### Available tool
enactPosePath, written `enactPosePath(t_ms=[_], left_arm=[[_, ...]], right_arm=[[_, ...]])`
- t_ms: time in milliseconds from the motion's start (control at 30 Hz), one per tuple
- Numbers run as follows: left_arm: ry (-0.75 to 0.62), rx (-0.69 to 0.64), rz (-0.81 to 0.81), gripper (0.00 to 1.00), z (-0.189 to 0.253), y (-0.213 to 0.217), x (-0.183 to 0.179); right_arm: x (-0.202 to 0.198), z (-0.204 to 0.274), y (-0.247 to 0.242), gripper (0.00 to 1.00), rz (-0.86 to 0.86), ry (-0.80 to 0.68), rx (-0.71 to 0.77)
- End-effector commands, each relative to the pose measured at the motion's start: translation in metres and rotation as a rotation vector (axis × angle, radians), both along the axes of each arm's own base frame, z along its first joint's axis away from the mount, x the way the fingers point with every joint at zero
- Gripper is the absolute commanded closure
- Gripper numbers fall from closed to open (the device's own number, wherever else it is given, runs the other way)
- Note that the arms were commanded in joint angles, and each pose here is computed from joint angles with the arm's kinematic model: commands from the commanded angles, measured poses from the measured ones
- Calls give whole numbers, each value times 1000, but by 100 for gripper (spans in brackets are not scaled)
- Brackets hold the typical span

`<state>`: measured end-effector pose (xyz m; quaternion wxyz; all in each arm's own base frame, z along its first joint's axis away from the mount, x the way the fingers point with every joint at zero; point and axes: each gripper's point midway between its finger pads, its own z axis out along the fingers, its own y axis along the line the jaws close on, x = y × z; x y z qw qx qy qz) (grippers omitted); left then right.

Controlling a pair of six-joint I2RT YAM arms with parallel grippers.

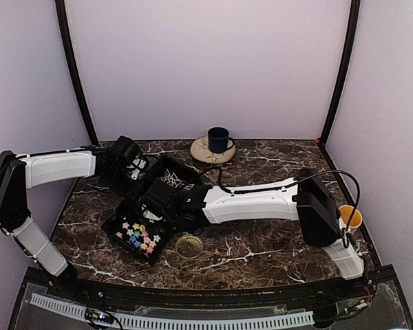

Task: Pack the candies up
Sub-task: Scoop the fake candies from the plate.

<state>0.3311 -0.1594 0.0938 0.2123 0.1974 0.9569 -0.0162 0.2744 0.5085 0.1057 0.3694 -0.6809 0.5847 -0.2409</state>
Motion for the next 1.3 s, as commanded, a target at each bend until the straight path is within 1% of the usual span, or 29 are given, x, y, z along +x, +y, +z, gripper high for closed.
enactPosePath(t_ms=[0,133,233,367,500,567,600,667,767,867,1033,1133,1267], left_arm=[[-150,-217,-86,100,50,-41,13],[-164,-265,-112,100,55,-48,11],[-171,-284,-125,100,59,-51,9],[-212,-324,-141,100,71,-54,8],[-251,-376,-171,100,84,-60,5],[-265,-400,-184,100,89,-63,4],[-264,-407,-189,100,89,-64,3],[-270,-416,-194,100,91,-65,2],[-266,-415,-192,100,90,-65,3],[-268,-421,-192,100,91,-65,2],[-277,-381,-134,100,88,-53,8],[-249,-364,-83,100,80,-43,13],[-236,-371,-46,100,77,-36,18]], right_arm=[[-10,-47,-6,100,18,205,45],[-23,-54,4,100,75,302,167],[-27,-61,9,100,89,369,229],[-24,-73,13,100,17,432,263],[-13,-67,24,100,-85,492,397],[-1,-60,27,100,-155,469,452],[7,-58,27,100,-194,435,466],[12,-56,28,100,-231,417,465],[5,-55,33,100,-192,455,503],[-8,-45,38,100,-122,518,615],[0,-30,27,100,-146,476,766],[7,-30,20,100,-194,450,790],[13,-35,15,100,-252,427,775]])
